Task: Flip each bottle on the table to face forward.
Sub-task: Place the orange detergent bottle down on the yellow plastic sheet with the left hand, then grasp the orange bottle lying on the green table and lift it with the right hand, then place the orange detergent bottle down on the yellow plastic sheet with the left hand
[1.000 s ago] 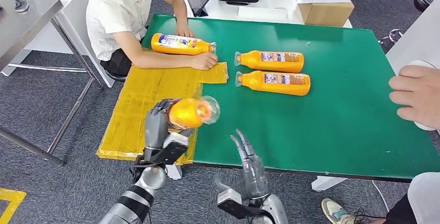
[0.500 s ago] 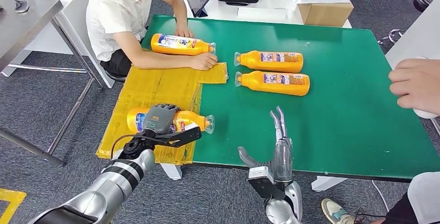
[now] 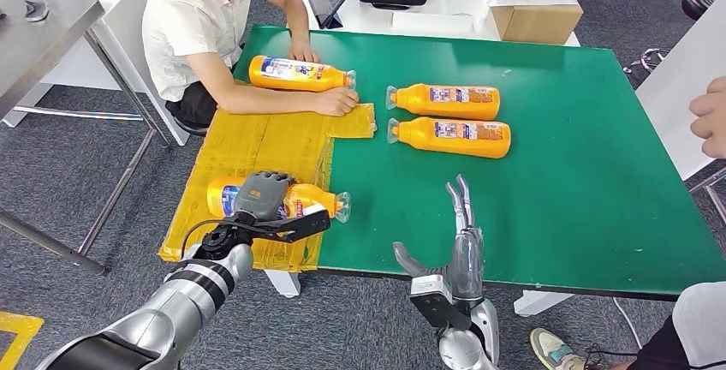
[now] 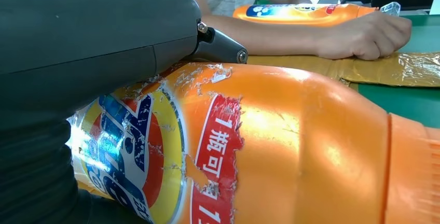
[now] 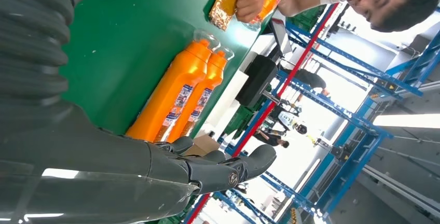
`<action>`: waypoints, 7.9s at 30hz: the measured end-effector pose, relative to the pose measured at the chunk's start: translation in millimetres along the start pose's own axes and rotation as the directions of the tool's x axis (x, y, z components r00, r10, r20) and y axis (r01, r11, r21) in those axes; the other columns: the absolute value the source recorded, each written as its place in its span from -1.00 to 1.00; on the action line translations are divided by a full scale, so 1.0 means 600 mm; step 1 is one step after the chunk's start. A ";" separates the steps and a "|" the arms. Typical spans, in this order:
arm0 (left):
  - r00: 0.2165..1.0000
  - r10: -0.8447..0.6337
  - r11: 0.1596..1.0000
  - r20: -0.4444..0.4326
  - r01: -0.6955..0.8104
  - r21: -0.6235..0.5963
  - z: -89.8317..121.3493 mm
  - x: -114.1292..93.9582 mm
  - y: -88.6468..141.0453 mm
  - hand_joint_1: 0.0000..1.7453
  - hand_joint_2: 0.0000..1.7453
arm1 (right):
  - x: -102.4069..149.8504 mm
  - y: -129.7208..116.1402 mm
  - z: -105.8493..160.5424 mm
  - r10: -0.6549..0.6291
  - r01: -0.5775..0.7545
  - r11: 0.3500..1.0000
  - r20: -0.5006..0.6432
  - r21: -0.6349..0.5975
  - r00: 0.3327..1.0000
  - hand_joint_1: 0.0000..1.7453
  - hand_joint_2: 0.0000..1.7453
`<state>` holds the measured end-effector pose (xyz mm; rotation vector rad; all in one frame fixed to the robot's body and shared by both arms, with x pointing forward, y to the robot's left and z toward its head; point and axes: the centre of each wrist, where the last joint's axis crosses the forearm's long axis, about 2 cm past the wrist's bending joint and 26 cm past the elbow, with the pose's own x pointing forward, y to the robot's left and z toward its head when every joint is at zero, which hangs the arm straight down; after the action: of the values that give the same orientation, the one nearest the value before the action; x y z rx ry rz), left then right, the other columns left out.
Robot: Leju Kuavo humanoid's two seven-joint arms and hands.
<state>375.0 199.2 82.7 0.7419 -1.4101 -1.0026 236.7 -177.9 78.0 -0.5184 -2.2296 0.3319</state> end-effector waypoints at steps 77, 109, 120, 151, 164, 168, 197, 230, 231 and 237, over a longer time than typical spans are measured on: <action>0.423 0.823 0.554 0.380 -0.746 -0.369 0.053 0.142 -0.009 -1.00 1.00 | -0.040 -0.014 0.030 0.235 -0.264 0.940 0.152 0.217 0.960 -1.00 1.00; 0.281 0.845 0.374 0.456 -0.919 -0.126 0.172 0.247 -0.047 -1.00 1.00 | -0.215 -0.169 0.038 0.746 -0.598 0.651 -0.245 0.467 0.620 -1.00 1.00; 0.242 0.857 0.354 0.455 -0.918 -0.178 0.170 0.268 -0.044 -1.00 1.00 | -0.228 -0.160 0.021 0.743 -0.585 0.646 -0.230 0.490 0.628 -1.00 1.00; 0.128 0.930 0.225 0.345 -0.939 -0.261 0.150 0.284 -0.045 -1.00 1.00 | -0.268 -0.164 -0.003 0.733 -0.443 0.615 -0.268 0.652 0.625 1.00 1.00; 0.130 0.880 0.231 0.457 -0.958 -0.171 0.151 0.286 -0.045 -1.00 1.00 | -0.263 -0.149 0.013 0.490 -0.264 0.811 -0.359 0.523 0.794 1.00 1.00; 0.190 0.802 0.237 0.566 -0.971 -0.009 0.159 0.278 -0.045 -1.00 1.00 | -0.247 -0.122 0.023 0.326 -0.147 0.905 -0.429 0.399 0.842 1.00 1.00; -0.353 0.930 -0.352 0.105 -0.936 -0.030 0.230 0.200 -0.101 -1.00 1.00 | -0.125 -0.047 0.052 0.000 0.114 0.966 -0.444 0.231 0.896 1.00 1.00; -0.196 0.972 -0.198 0.133 -0.980 0.006 0.190 0.230 -0.083 1.00 1.00 | -0.013 0.093 0.026 -0.038 0.146 0.848 -0.217 0.509 0.976 -0.60 1.00; -0.195 0.971 -0.197 0.137 -0.980 0.004 0.189 0.230 -0.082 1.00 1.00 | -0.013 0.093 0.026 -0.040 0.148 0.847 -0.217 0.510 0.975 -0.98 1.00; -0.204 0.966 -0.208 0.157 -0.978 0.004 0.180 0.227 -0.073 1.00 1.00 | -0.011 0.094 0.036 -0.072 0.179 0.838 -0.220 0.515 0.973 -1.00 1.00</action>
<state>249.1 74.3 109.9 -0.5739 -1.5464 0.4723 238.9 -132.7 37.4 -0.0928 -1.8586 0.7700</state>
